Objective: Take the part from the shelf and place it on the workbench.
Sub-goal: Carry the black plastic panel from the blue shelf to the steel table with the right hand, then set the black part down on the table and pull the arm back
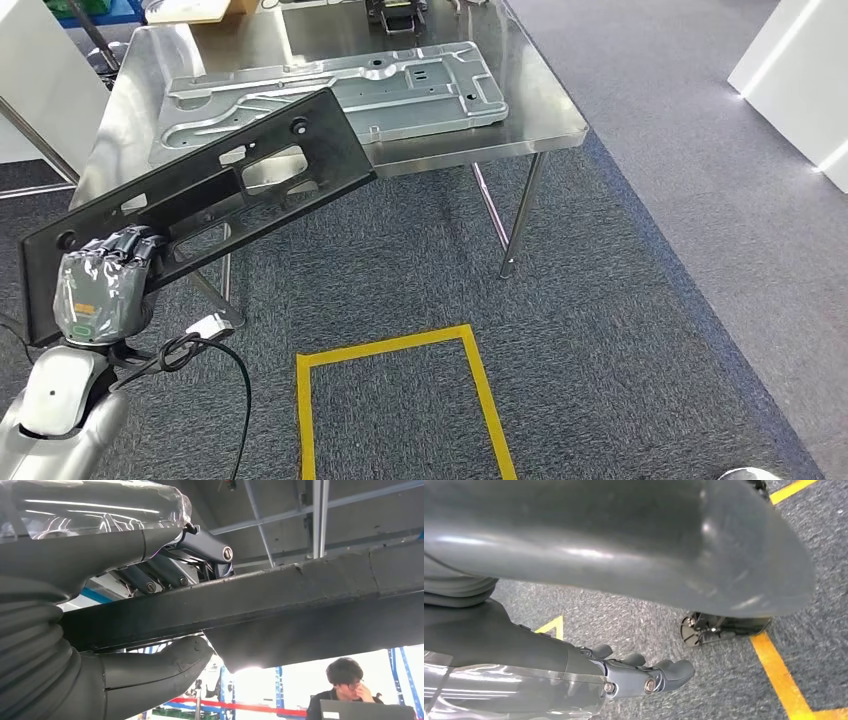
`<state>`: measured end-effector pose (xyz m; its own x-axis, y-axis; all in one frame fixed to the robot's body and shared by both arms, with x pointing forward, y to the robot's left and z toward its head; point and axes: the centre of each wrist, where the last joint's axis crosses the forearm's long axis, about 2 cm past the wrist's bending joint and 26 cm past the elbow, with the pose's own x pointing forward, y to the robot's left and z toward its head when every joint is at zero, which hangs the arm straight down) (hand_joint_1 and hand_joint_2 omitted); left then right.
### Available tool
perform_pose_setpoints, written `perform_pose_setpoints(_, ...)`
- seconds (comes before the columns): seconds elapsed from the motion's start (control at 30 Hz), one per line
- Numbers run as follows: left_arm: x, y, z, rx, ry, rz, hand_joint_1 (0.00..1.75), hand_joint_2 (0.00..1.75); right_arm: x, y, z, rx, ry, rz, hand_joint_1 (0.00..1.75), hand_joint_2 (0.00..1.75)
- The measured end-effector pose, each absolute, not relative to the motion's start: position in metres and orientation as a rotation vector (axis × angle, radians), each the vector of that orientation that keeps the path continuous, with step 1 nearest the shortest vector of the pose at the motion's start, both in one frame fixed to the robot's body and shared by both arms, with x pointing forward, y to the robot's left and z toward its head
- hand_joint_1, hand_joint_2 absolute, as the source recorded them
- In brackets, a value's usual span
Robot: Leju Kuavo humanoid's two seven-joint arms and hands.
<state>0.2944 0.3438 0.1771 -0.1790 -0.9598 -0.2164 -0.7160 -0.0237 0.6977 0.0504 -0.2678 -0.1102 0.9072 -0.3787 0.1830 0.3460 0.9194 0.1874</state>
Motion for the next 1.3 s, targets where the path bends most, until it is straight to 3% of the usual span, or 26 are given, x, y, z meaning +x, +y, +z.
perform_pose_setpoints(1.3, 0.2964, 0.3429, 0.1692, 1.714, -1.912, -1.028, 1.75, 1.75, 0.0451, -0.2682, -0.1109, 0.159, -0.221, -0.396, 0.00, 0.00)
